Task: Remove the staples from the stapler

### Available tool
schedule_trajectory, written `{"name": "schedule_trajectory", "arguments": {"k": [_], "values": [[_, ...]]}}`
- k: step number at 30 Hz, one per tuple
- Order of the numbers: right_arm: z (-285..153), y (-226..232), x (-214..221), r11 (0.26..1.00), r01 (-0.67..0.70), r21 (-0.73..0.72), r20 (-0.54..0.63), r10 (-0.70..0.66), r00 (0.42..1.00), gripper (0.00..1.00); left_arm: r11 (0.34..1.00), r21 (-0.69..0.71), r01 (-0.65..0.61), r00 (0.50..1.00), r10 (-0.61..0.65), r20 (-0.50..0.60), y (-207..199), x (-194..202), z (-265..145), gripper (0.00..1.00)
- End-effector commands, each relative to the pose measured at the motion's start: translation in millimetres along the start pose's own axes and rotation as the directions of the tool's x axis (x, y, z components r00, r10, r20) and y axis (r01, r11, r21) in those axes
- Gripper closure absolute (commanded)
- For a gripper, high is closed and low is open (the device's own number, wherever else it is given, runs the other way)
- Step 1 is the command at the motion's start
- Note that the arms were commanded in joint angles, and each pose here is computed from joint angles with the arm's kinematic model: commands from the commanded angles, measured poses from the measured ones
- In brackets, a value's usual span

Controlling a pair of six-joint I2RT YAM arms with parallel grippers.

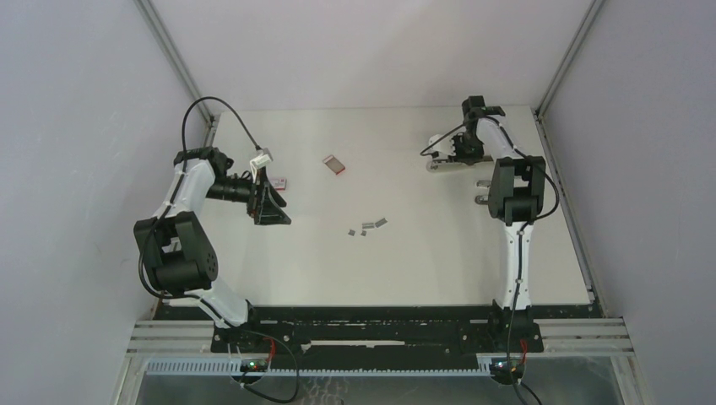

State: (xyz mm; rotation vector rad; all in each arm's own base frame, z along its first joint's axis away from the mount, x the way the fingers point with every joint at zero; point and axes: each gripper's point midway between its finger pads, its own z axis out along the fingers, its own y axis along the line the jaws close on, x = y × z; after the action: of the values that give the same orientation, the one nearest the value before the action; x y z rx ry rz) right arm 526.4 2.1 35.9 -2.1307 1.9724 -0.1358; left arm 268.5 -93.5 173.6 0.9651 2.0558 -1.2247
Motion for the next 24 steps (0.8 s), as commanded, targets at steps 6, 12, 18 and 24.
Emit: {"name": "schedule_trajectory", "arguments": {"k": [6,12,18,24], "values": [[-26,-14,41,0.997,0.019,0.071,-0.068,-0.014,0.998,0.76,1.0,-0.005,-0.021,1.0,0.021,0.005,-4,2,-2,0.0],[-22,-10,53,0.998,0.016,0.066,-0.099,-0.01,0.995,0.76,1.0,-0.004,-0.018,1.0,0.018,0.003,-4,3,-1,0.0],[-21,-10,54,0.997,-0.012,0.076,-0.103,0.02,0.995,0.76,1.0,-0.005,-0.02,1.0,0.02,0.004,-4,2,-2,0.0],[-24,-15,52,0.995,-0.025,0.096,-0.101,0.035,0.994,0.74,1.0,-0.006,-0.021,1.0,0.021,0.006,-5,2,-2,0.0]]}}
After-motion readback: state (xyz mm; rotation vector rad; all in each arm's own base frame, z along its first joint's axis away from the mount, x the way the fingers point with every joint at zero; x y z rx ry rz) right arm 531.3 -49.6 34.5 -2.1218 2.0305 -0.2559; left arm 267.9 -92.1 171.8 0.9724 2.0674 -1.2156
